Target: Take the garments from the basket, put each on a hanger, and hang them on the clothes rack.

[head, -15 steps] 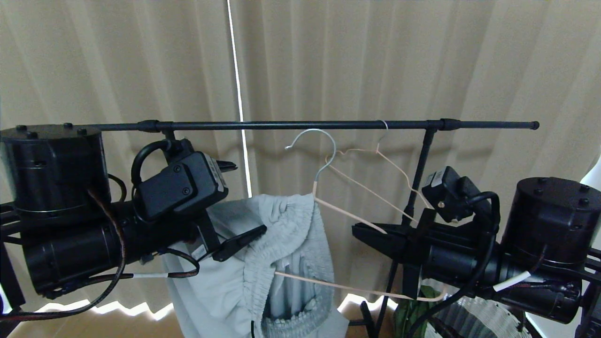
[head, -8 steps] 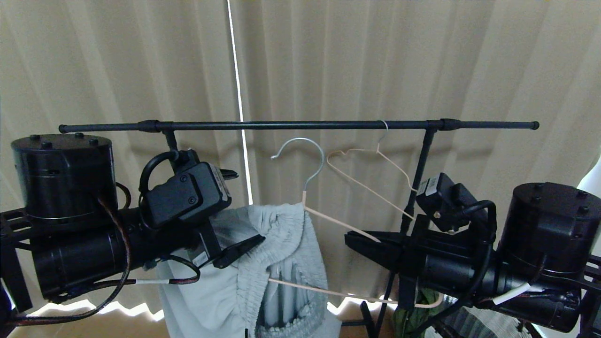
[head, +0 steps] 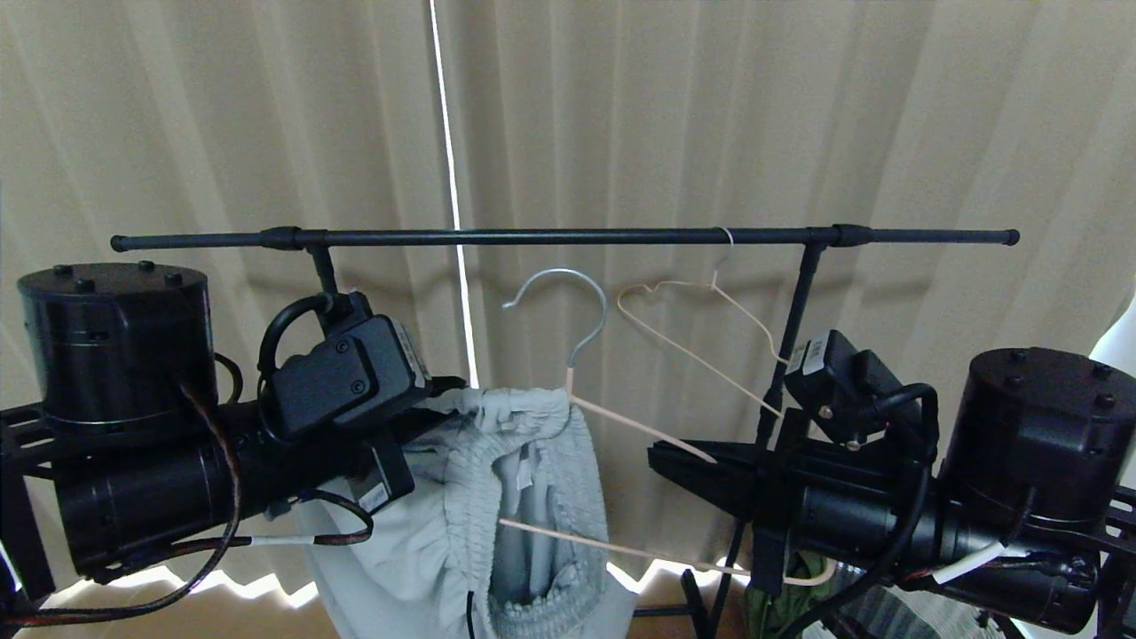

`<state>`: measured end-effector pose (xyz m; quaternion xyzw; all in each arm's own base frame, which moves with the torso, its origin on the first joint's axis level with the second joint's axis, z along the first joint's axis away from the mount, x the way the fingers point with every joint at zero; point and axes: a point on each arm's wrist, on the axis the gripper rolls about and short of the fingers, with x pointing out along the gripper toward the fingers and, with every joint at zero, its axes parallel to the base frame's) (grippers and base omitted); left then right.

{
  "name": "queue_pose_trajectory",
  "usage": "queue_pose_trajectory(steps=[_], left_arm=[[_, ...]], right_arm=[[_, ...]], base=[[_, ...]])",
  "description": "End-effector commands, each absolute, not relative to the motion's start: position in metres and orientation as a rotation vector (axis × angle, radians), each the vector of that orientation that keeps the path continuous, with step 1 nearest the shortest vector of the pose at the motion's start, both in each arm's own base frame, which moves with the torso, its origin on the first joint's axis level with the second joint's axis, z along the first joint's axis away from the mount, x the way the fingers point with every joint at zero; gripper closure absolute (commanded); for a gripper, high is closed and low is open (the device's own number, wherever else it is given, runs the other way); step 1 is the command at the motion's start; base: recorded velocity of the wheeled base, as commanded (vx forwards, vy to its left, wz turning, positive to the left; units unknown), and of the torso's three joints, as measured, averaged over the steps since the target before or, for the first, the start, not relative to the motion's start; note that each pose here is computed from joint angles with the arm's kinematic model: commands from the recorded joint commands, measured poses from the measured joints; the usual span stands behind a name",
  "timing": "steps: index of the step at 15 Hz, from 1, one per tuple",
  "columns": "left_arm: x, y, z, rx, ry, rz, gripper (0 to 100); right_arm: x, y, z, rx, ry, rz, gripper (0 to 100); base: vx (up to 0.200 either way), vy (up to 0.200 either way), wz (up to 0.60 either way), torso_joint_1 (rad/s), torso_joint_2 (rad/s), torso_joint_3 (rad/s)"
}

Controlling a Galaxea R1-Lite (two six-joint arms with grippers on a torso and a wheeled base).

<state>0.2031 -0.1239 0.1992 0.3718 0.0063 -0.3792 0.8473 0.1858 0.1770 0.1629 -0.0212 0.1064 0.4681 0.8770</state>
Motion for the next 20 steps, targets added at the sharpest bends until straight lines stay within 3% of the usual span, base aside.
queue_pose_trajectory(steps=[1,7,8,13,16,20], left_arm=[[0.201,-0.123,0.200,0.784,0.008,-0.801,100],[0.199,-0.120,0.196,0.774,-0.034,-0.765,100],[0.198,-0.120,0.195,0.772,-0.034,-0.755,100],[0.198,-0.115,0.198,0.685,0.056,-0.560,100],[0.200,-0.112,0.196,0.598,0.145,-0.326,100],[0.202,-0.117,0.204,0.478,0.135,-0.310,100]], right_arm=[[0.186,0.177,0.164,-0.043,0.218,0.977,100],[0.183,0.174,0.164,-0.048,0.220,0.972,100],[0.183,0.174,0.163,-0.053,0.221,0.973,0],[0.186,0.165,0.176,-0.075,0.117,0.871,0],[0.188,0.160,0.169,-0.113,0.131,0.849,0],[0.191,0.168,0.154,-0.130,0.190,0.868,0]], base=[[0.000,0.000,0.00,0.000,0.00,0.000],[0.000,0.000,0.00,0.000,0.00,0.000],[0.000,0.000,0.00,0.000,0.00,0.000],[0.000,0.000,0.00,0.000,0.00,0.000],[0.000,0.000,0.00,0.000,0.00,0.000],[0.000,0.000,0.00,0.000,0.00,0.000]])
